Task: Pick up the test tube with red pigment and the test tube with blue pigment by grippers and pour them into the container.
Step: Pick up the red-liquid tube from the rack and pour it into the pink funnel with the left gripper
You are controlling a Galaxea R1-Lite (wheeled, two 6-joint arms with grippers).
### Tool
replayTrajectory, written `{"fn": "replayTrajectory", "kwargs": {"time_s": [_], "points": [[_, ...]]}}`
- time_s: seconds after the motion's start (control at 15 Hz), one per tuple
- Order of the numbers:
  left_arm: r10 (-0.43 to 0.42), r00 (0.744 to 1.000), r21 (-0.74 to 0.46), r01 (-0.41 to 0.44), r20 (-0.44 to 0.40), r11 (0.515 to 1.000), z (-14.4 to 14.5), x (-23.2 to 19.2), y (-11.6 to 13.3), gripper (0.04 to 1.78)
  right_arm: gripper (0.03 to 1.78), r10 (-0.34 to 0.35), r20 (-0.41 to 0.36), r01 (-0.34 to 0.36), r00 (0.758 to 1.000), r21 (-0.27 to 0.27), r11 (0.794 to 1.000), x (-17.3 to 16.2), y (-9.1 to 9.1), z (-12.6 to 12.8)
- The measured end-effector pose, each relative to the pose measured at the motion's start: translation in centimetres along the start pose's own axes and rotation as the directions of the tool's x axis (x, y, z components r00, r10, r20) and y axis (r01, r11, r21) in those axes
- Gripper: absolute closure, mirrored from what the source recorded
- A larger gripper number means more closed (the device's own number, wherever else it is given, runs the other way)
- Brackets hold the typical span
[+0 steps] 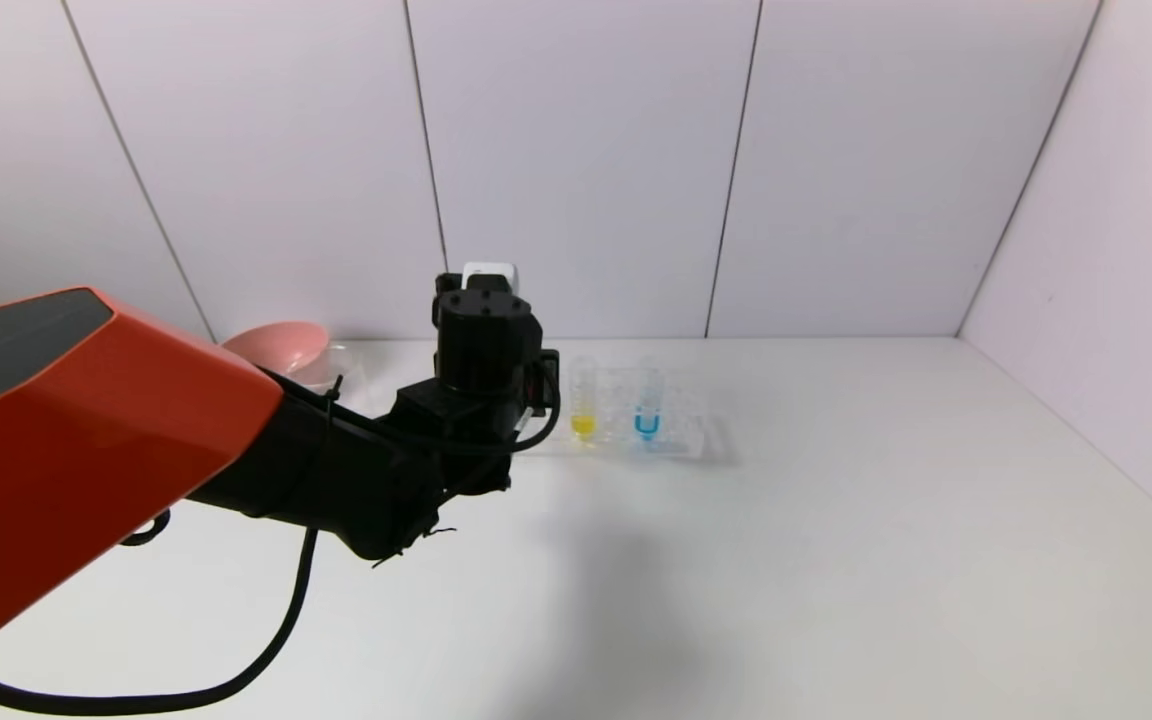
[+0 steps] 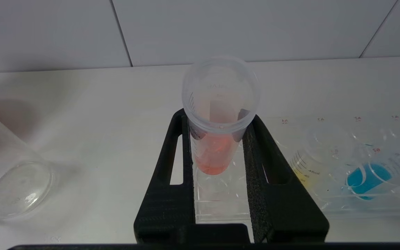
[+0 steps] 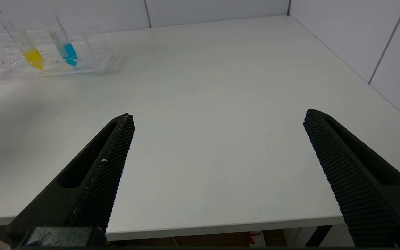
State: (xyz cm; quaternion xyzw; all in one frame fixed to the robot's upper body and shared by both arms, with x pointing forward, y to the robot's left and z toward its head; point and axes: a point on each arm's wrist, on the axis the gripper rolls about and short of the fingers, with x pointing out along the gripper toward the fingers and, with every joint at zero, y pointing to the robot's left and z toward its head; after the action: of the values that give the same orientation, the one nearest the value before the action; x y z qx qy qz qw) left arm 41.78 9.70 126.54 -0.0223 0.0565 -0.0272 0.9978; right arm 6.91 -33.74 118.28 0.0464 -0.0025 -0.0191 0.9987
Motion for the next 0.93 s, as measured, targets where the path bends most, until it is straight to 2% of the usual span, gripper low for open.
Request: {"fn": "replayTrajectory", "kwargs": {"time_s": [0.47, 0.67, 0.8, 0.93], "points": [[-0.009, 0.999, -0.009, 0.009, 0.036, 1.000, 1.8, -0.7, 0.3, 1.38, 0.04, 0.000, 0.000, 0.000, 1.000, 0.000, 1.000, 0.0, 0.0, 0.0], [-0.066, 0.998, 0.011, 0.066, 0.004, 0.998, 2.2, -1.5, 0.8, 1.38, 0.04, 0.000, 0.000, 0.000, 1.000, 0.000, 1.000, 0.0, 0.0, 0.0], [-0.137, 0.989, 0.027, 0.139, -0.045, 0.990, 3.0, -2.5, 2.4, 1.38, 0.04, 0.000, 0.000, 0.000, 1.000, 0.000, 1.000, 0.0, 0.0, 0.0], [-0.206, 0.973, 0.029, 0.210, -0.107, 0.977, 4.2, -3.2, 5.6, 1.38, 0.04, 0.000, 0.000, 0.000, 1.000, 0.000, 1.000, 0.0, 0.0, 0.0]]}}
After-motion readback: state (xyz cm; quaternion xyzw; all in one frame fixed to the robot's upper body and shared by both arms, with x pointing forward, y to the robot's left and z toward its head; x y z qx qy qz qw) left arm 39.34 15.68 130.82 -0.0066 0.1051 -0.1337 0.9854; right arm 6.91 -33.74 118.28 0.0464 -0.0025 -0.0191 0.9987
